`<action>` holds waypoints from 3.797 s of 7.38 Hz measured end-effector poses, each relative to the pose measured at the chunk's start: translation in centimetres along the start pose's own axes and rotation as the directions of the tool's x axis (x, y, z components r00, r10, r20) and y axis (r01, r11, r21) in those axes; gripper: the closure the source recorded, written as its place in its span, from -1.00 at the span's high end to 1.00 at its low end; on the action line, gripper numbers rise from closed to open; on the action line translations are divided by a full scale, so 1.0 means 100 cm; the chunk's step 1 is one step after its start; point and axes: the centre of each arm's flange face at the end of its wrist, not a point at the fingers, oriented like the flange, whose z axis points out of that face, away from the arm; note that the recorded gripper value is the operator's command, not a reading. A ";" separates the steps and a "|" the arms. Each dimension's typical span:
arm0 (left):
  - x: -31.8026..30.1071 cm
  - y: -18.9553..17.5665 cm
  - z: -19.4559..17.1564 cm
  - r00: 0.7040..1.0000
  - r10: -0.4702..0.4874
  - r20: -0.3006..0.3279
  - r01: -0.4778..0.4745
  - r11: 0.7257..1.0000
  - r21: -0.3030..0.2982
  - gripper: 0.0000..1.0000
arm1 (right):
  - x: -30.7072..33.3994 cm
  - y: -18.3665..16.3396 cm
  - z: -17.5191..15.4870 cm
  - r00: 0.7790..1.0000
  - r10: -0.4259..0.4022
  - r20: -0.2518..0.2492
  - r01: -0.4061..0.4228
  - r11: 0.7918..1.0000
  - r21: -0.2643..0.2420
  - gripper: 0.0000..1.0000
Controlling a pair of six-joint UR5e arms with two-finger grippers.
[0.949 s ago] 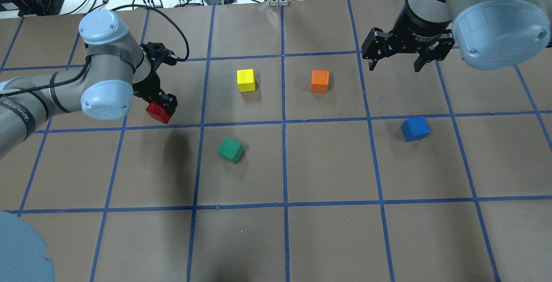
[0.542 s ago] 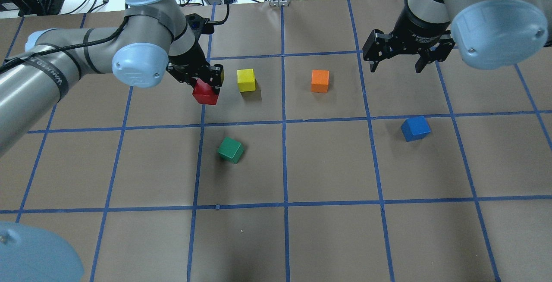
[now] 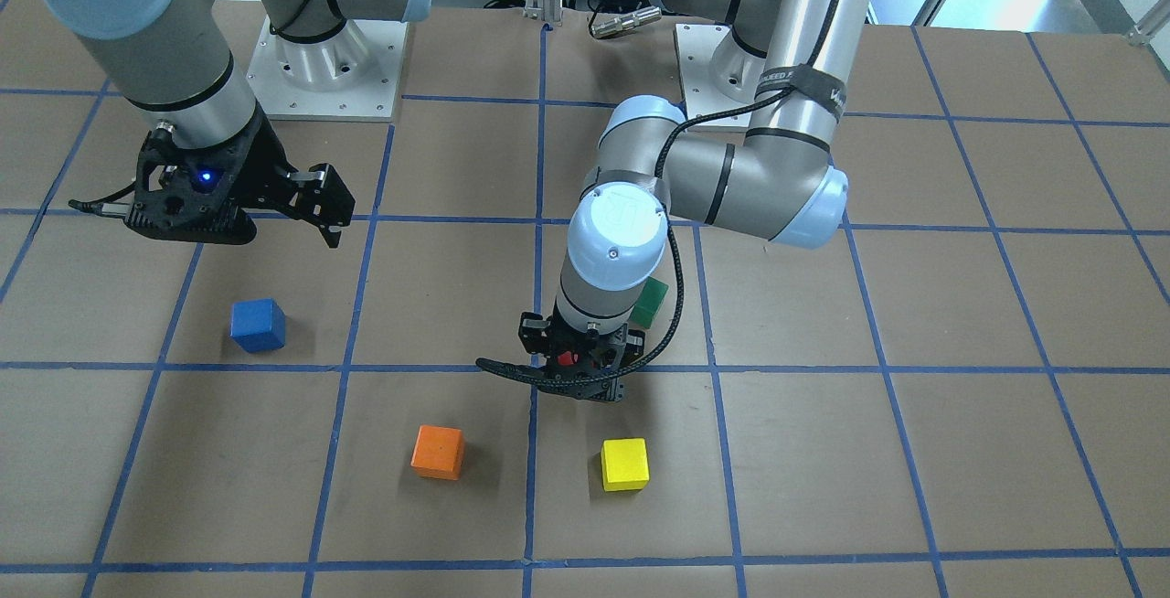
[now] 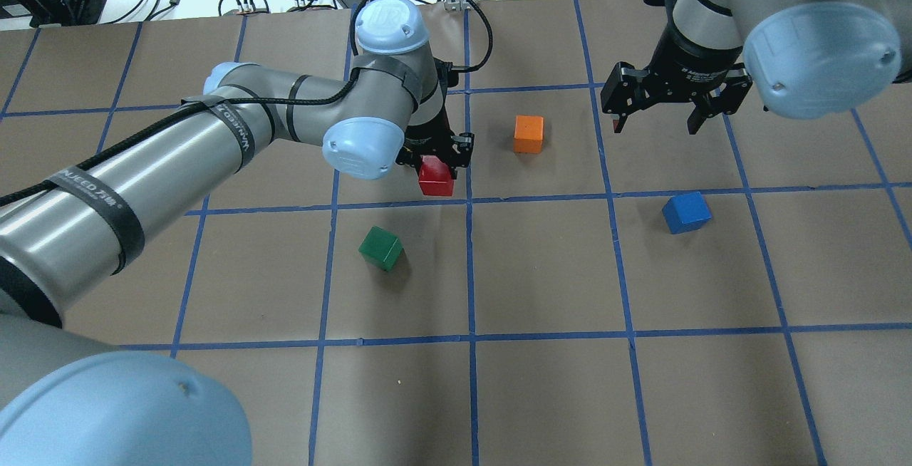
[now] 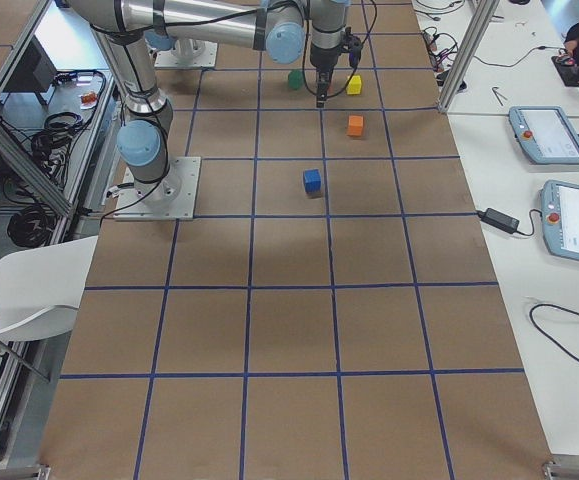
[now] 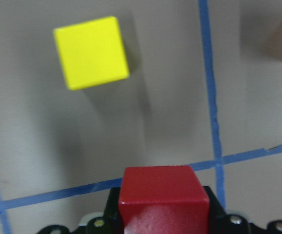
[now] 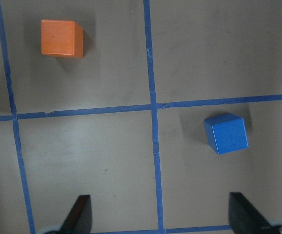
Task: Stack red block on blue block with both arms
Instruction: 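Carry the red cube with the left gripper toward the table center, then set the red cube down and open the left gripper, then reach the right gripper to the red cube while the left gripper withdraws, then close the right gripper on the red cube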
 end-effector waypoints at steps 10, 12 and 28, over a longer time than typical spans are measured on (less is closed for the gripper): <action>-0.124 0.014 -0.124 0.998 0.003 0.058 -0.008 0.996 0.084 1.00 | -0.005 -0.004 0.028 0.999 0.043 0.015 -0.043 0.999 0.001 1.00; -0.168 0.045 -0.183 0.996 0.045 0.074 -0.048 0.998 0.049 1.00 | -0.055 -0.018 0.055 0.997 0.069 0.029 -0.071 0.996 0.055 1.00; -0.171 0.100 -0.270 0.996 0.043 0.076 -0.051 0.993 0.109 1.00 | -0.248 -0.028 0.217 0.980 0.196 0.030 -0.197 0.980 0.014 -1.00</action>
